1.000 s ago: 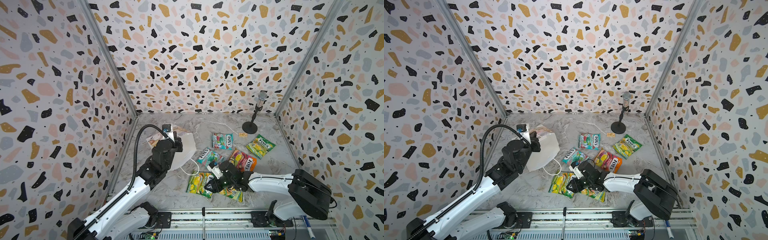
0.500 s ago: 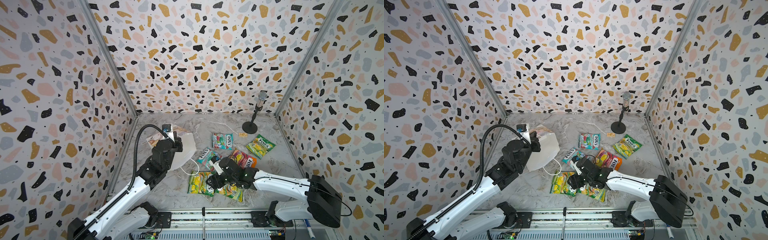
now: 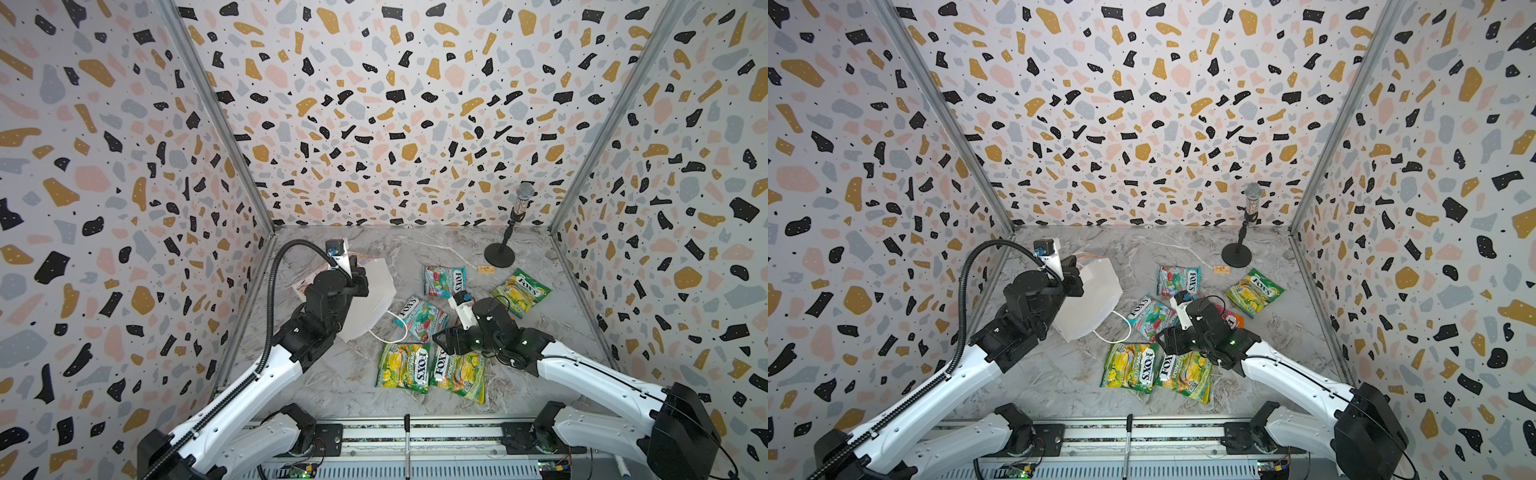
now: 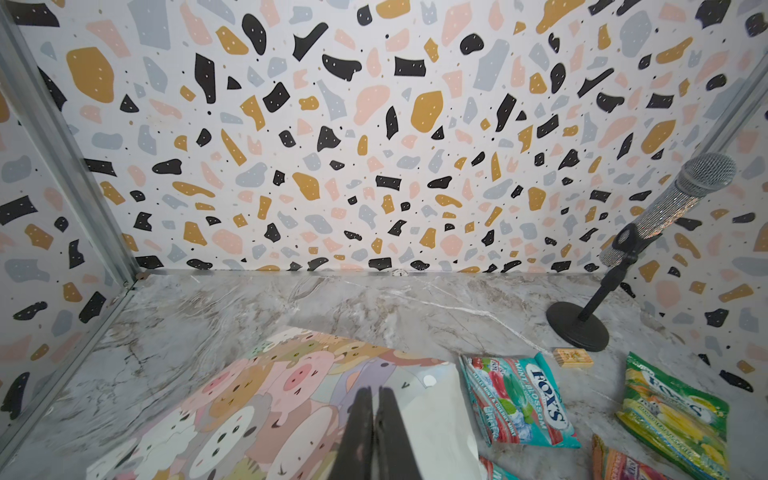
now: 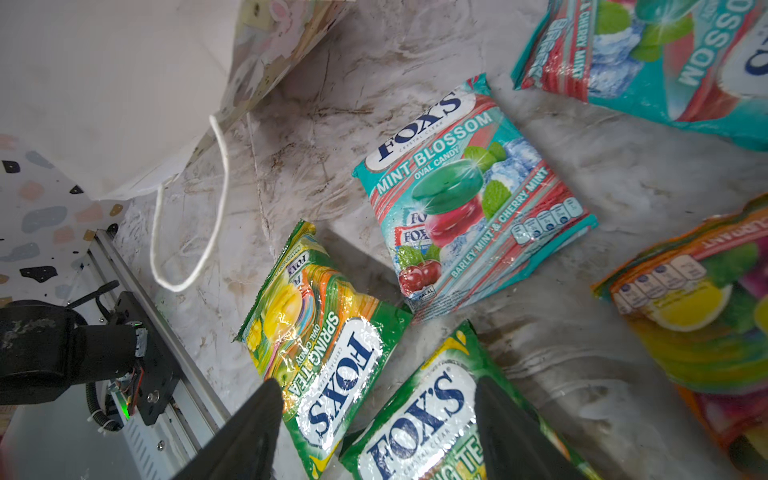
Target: Take the snacks out of the paper bag
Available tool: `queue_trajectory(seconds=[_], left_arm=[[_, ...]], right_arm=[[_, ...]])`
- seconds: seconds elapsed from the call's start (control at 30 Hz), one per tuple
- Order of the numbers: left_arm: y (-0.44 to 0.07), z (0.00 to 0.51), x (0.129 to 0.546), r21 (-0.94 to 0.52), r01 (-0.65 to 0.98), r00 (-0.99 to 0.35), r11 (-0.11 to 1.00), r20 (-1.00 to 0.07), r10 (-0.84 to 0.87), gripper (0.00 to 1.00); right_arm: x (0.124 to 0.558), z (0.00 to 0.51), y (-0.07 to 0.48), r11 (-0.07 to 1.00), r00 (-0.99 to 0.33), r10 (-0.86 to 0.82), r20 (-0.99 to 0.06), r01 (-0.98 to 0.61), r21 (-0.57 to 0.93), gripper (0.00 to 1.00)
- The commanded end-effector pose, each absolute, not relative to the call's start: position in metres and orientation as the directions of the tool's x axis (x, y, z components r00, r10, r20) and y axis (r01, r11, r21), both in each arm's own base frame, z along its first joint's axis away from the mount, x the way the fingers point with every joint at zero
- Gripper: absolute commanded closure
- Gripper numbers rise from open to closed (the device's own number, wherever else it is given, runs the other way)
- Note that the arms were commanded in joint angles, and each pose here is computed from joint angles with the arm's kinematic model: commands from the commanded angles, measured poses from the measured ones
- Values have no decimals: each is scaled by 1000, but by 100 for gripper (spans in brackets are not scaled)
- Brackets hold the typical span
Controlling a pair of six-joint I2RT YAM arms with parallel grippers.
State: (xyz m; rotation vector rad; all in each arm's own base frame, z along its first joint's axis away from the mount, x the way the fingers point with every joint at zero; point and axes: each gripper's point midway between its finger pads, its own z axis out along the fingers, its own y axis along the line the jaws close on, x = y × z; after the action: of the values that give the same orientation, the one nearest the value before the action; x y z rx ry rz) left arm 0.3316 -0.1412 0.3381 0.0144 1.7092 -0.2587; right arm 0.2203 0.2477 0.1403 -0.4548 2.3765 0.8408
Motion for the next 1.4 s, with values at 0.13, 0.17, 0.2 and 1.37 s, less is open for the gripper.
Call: queue_trajectory(seconds=[0.13,0.17,0.2,1.37], left_arm=[[-162,383,335,-262,250,-118,932,-964,-239,100],[-165,385,336,-273,264,-122,925,-961,-248,100],[-169,386,337,-283,275,-127,919,-958,-257,100],[-215,393,363,-381,387,-201,840,-923,-327,100]], right_arm=[[230,145,223,755,-787,-59,-614,-438,488,25],[232,145,219,763,-788,-48,-614,-425,487,25],[235,144,215,771,-789,-38,-613,-414,485,25],[244,233,234,510,-717,97,-690,-560,653,24]])
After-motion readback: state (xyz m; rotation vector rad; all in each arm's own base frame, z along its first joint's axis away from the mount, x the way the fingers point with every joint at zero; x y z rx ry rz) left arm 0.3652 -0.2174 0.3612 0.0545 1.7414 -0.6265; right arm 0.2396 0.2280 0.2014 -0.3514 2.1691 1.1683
